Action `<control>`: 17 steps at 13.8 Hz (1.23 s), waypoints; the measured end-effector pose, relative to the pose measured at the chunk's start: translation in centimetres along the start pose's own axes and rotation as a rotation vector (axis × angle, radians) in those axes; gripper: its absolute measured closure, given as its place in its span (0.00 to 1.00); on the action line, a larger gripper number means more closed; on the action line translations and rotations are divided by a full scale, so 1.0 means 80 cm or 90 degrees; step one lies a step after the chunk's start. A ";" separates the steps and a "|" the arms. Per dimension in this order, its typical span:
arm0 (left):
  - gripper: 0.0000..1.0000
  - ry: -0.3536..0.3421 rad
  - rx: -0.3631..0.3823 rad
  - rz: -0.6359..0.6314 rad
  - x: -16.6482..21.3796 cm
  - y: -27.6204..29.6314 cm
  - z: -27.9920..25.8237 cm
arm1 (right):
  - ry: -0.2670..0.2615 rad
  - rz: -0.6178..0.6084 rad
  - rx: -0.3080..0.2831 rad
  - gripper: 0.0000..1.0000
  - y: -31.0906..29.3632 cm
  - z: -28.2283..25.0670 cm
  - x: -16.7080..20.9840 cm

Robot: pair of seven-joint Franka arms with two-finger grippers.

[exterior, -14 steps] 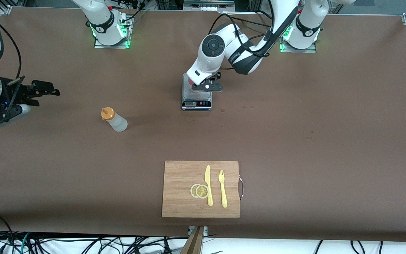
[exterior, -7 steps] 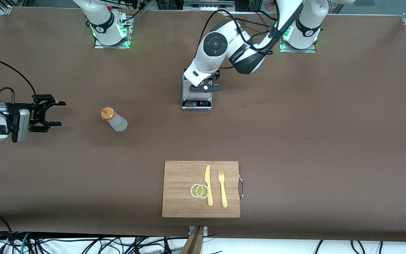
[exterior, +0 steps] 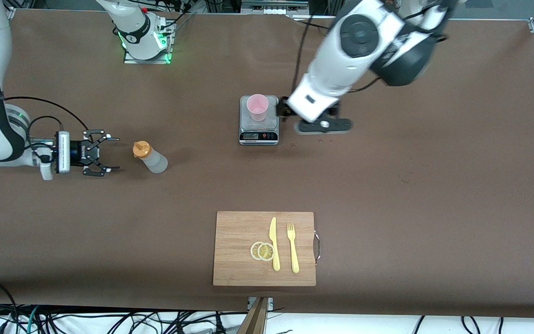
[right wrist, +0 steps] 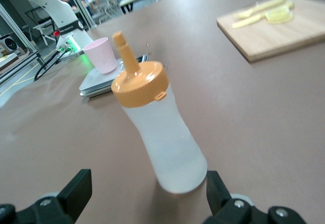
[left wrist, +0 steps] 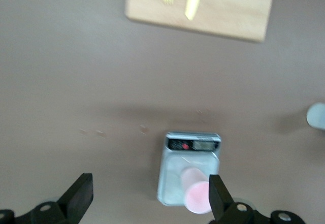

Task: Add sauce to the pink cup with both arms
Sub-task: 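Release the cup on the scale while the right gripper reaches the bottle, then grasp the white sauce bottle with the right gripper and lift it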

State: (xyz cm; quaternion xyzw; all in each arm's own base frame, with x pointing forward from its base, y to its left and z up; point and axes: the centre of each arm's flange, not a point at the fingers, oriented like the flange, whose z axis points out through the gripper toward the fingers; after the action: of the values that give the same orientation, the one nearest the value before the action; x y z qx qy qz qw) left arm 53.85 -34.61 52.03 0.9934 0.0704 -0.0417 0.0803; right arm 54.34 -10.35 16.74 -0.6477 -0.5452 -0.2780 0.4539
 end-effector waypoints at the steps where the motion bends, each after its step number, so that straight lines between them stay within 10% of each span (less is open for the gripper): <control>1: 0.00 0.017 0.012 0.005 0.015 -0.033 -0.029 | 0.020 -0.023 -0.004 0.00 -0.003 0.011 -0.012; 11: 0.00 -0.028 0.062 0.073 0.066 -0.365 -0.172 | 0.096 -0.160 0.010 0.00 0.001 0.095 -0.023; 17: 0.00 -0.047 0.080 0.069 0.062 -0.395 -0.170 | 0.108 -0.163 0.024 0.00 0.005 0.127 -0.014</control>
State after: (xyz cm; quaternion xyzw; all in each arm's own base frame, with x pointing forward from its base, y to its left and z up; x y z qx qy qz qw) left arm 55.12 -0.85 60.11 0.9966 0.0108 -0.0786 0.0226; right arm 53.09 -1.82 11.23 -0.5386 -0.5881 -0.3771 0.4710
